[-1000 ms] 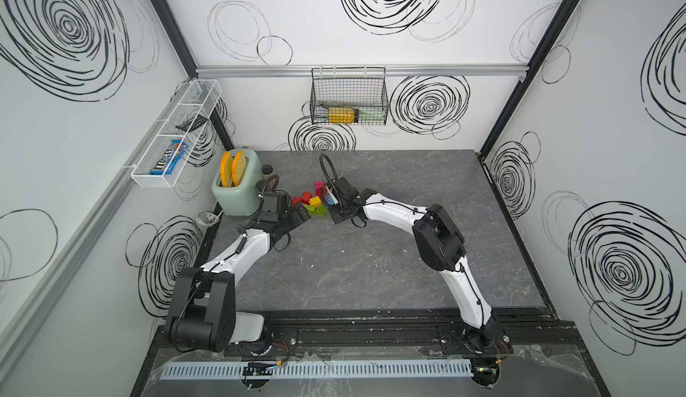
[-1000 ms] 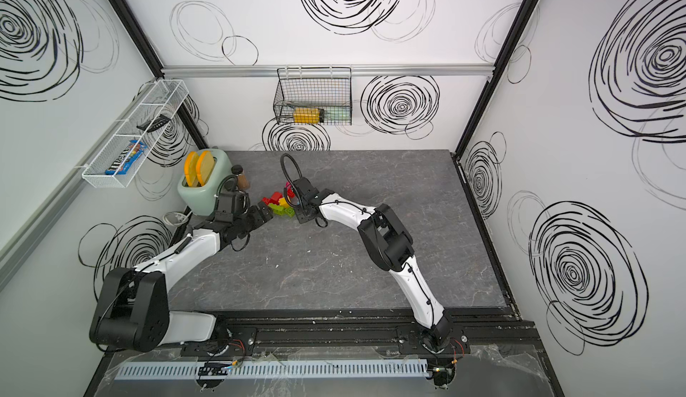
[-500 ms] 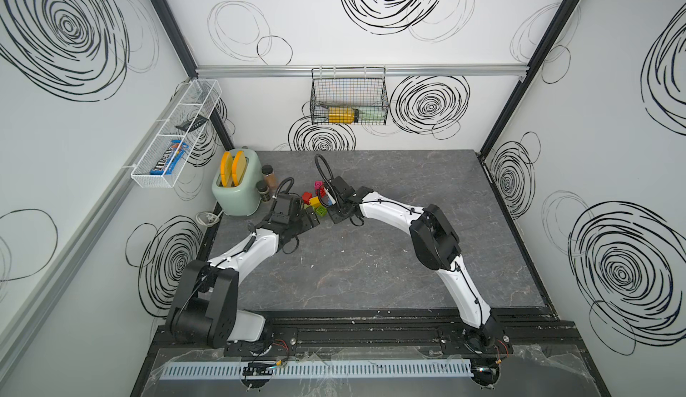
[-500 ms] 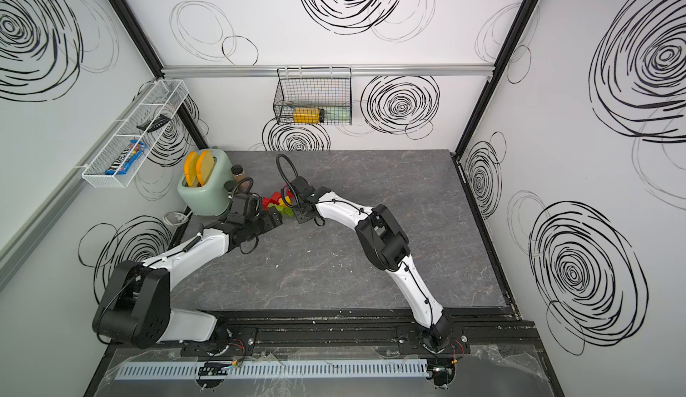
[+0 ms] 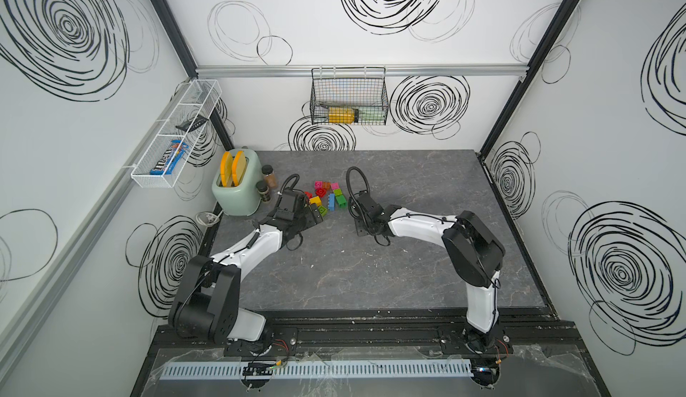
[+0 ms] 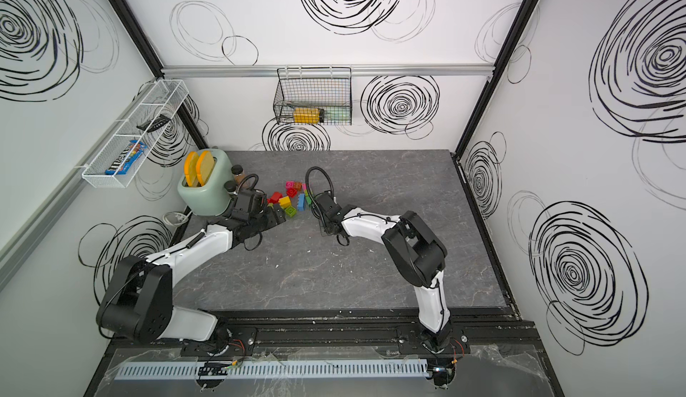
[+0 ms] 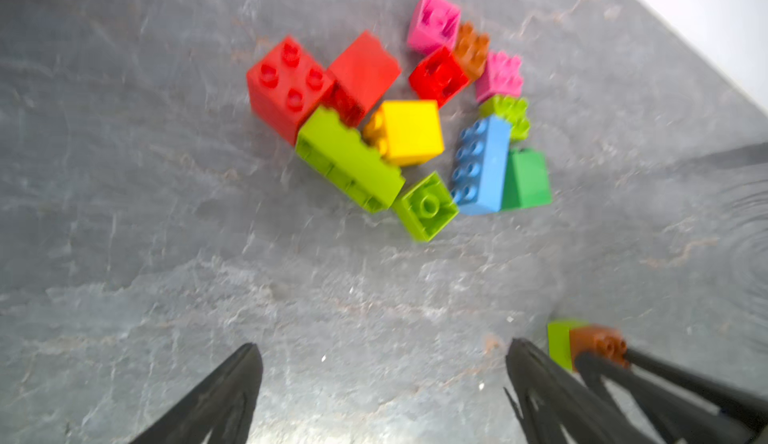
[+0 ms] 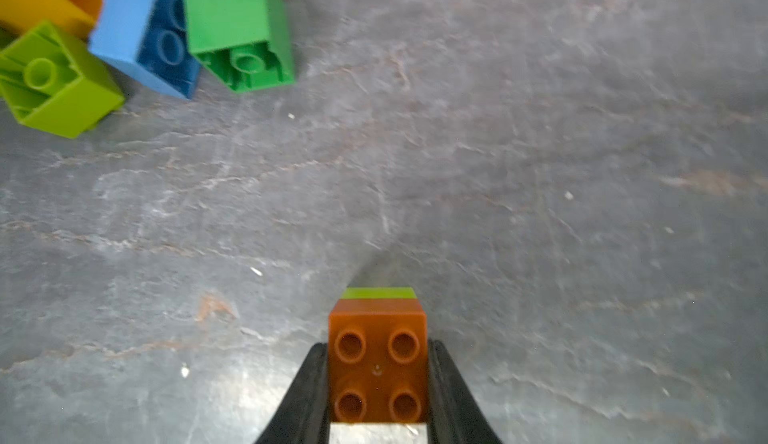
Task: Assemble the number 4 with lego
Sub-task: Assemble the lego brick with the lego brick.
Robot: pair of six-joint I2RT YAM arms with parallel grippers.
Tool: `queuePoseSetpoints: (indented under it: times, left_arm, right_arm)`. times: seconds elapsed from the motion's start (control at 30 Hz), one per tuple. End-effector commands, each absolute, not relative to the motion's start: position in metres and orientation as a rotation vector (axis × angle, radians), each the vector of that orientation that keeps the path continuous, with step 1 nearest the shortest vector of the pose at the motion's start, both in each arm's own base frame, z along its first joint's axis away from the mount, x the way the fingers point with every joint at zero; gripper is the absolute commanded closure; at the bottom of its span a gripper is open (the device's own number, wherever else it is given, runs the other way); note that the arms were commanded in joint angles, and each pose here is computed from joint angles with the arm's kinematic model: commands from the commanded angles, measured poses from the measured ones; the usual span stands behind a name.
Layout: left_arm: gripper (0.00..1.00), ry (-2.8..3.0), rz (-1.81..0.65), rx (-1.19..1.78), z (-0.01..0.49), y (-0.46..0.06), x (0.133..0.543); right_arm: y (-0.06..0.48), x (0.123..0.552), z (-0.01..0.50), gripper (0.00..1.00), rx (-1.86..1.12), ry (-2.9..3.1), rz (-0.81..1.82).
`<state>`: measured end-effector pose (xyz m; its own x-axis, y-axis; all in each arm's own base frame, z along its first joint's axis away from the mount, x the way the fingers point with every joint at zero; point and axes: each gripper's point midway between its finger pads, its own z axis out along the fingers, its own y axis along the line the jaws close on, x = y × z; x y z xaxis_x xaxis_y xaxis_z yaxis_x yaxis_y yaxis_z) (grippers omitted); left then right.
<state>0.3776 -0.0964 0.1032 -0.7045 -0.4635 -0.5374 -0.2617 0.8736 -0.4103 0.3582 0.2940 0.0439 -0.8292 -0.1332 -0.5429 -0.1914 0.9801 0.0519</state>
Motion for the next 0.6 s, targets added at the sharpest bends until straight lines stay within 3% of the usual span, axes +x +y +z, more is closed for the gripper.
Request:
queuePoseSetpoints:
  times: [0.0,0.57]
  left_arm:
    - [0.04,2.315,-0.435,-0.483,0.13,-0.115,0.404]
    - [0.04,2.336,-0.442,-0.409,0.137,-0.139,0.447]
  right_arm:
    - [0.269,0.331,0.016,0.82,-0.101,2.677,0.093]
    - [0.304,0.334,0.058,0.37,-0.168,2.569,0.377]
